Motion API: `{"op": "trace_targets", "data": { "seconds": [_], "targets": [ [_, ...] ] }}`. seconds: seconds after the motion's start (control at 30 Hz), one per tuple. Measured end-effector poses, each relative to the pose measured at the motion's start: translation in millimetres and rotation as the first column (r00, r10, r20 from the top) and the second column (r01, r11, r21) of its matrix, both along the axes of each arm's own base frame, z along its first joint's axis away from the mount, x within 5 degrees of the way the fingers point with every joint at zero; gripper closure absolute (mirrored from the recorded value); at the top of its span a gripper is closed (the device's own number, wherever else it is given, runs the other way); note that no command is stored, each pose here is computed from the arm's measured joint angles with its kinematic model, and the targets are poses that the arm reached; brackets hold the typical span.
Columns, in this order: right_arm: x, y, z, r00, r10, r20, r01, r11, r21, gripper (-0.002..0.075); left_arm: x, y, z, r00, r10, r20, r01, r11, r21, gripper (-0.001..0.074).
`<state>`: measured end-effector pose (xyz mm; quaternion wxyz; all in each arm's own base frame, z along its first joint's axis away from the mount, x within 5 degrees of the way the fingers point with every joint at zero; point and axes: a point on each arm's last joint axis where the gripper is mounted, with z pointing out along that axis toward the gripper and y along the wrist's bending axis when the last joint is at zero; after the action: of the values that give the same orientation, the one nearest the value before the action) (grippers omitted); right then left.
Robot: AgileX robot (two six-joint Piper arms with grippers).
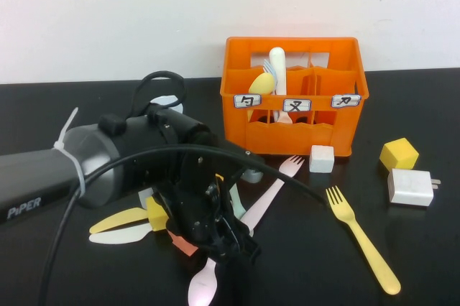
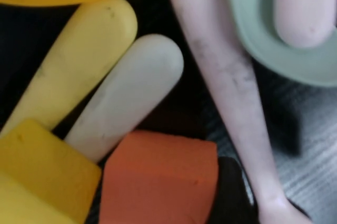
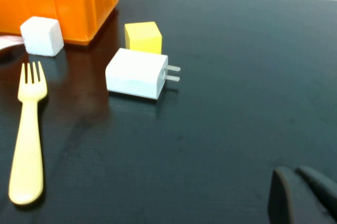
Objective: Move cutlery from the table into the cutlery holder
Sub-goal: Pick up the spoon
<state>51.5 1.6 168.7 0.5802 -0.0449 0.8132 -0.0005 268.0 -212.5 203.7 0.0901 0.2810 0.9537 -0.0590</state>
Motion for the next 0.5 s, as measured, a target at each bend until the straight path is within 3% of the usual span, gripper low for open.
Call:
{"op": "trace_targets", "data": {
  "seconds": [0.5],
  "targets": [
    [0,0,0,1.000,0.000,0.000,0.000,1.000,0.000,0.0729,8,-6,-15,1.000,0.028,-0.007,-0.028,0.999,-0.025,0.0336]
  ]
}}
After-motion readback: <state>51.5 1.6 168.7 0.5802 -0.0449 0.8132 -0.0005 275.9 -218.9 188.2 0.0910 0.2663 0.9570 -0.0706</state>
